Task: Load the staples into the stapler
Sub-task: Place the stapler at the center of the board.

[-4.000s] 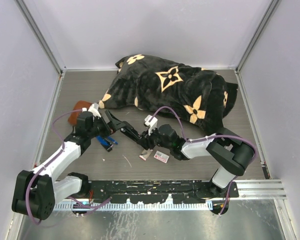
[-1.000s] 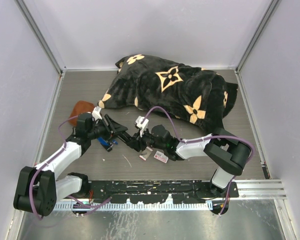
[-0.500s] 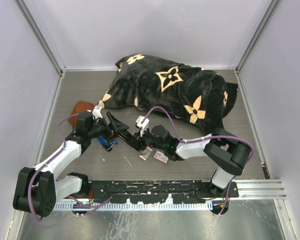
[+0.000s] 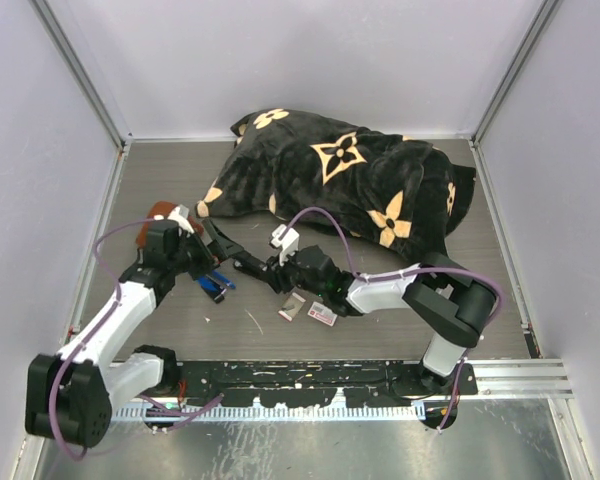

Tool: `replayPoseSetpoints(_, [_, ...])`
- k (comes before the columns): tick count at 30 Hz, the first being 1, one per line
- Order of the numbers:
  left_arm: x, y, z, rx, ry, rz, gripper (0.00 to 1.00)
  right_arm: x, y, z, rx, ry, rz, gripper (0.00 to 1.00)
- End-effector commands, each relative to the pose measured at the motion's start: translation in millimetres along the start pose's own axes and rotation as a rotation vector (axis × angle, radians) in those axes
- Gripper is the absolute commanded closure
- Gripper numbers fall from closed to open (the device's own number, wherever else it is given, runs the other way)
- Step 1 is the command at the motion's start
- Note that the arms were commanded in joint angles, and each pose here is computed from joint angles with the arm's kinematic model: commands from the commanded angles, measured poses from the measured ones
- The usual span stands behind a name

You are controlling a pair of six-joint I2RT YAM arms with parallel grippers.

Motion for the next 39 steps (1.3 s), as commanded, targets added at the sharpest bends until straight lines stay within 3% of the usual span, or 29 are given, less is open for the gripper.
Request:
replayPoseSetpoints(1, [-0.4,-32.0,-26.4,-0.182,0.152,-0.140,0.02,9.0,18.5,-40.9,-0.146,-0.002,0.014,0.99])
replayPoseSetpoints(5, [-1.3,-51.7,-33.0,-0.246,0.213,-0.184,0.02,5.4,32.9,-36.8,-0.124,-0.006,0.031,0.99])
replayPoseSetpoints(18, [5.8,-54.3,-29.4,-0.257,0.197,-0.210,0.02,-5.6,87.8,-15.0,-0.031,-0.004,0.073,0.99])
replayPoseSetpoints(20, [7.4,-54.9,-28.7,-0.260,0.196,-0.222,0.02,-6.4,91.8,-12.0,-0.012,-0.004,0.074,0.89])
replayPoseSetpoints(23, [9.9,-54.9,-27.6,-0.268,0.198,-0.236,0.02,-5.7,91.4,-9.8,0.002,-0.007,0.055,0.59])
replayPoseSetpoints(26, [13.3,-53.7,-27.6,-0.282,0.198,-0.251,0.02,-4.3,86.0,-13.1,-0.007,-0.011,0.036,0.42])
replayPoseSetpoints(34, [28.8,-42.5,-29.5,-0.363,0.201,-0.310,0.02,-2.4,47.0,-47.0,-0.042,0.008,-0.007,0.19])
replayPoseSetpoints(36, [37.7,-41.0,-34.1,-0.404,0.238,-0.372,0.02,-7.2,30.3,-61.0,-0.043,0.035,0.024,0.08])
replayPoseSetpoints(39, [52.9,-43.3,-44.4,-0.501,0.248,-0.461,0.02,-23.2,-3.5,-81.2,-0.021,0.061,0.123,0.03])
Point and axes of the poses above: each gripper's point midway between its finger pads, its own y axis out along the fingers, its own x axis along the line the jaws close on, z = x × y, the point moved 8 cm from there along -y, back along the fingers, and after that the axes turned 14 degrees about y, right-handed, at the moved point
